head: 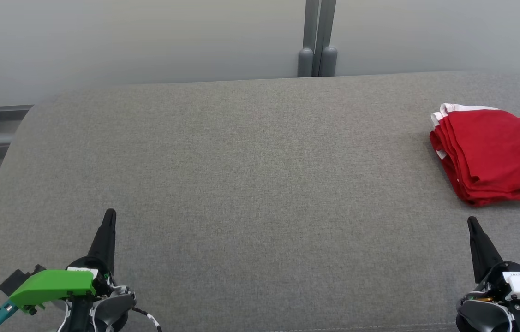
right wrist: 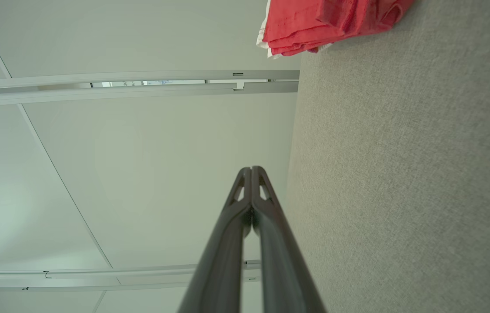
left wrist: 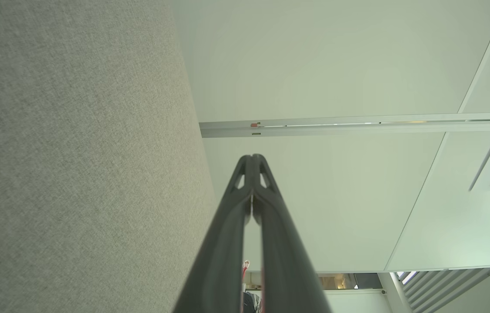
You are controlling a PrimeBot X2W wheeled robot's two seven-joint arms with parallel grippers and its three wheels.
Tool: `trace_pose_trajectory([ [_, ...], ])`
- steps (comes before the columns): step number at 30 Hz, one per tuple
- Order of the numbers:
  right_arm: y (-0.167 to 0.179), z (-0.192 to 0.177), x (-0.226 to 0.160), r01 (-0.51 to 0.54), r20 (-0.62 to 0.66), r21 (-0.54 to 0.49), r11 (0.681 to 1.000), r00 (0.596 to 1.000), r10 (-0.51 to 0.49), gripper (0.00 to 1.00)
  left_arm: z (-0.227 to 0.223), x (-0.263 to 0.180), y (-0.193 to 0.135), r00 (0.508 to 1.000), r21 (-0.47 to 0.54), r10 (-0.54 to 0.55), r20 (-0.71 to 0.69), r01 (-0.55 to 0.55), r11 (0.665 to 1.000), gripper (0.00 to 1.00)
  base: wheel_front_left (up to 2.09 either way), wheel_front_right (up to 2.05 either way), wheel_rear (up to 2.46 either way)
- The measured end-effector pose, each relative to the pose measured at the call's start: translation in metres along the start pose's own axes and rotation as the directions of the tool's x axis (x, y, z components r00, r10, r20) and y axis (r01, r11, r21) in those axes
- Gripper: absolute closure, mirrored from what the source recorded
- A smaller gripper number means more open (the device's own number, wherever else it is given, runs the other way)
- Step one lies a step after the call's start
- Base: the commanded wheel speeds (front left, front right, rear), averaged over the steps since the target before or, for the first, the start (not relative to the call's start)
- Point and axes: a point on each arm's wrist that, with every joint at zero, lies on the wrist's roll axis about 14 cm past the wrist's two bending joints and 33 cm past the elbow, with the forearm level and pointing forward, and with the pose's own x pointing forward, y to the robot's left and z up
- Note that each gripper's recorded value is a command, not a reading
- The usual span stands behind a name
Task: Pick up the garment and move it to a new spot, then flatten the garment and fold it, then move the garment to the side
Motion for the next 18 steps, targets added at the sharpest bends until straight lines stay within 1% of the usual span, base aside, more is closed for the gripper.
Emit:
trace_pose_trajectory([
  [18,0.0000,0.0000,0.0000,0.000,0.000,0.000,1.000,1.000,0.000,1.00,0.0000,0.0000,0.0000,1.000,0.000,0.000,0.000,0.000,1.000,1.00,0.00,0.00,0.00],
])
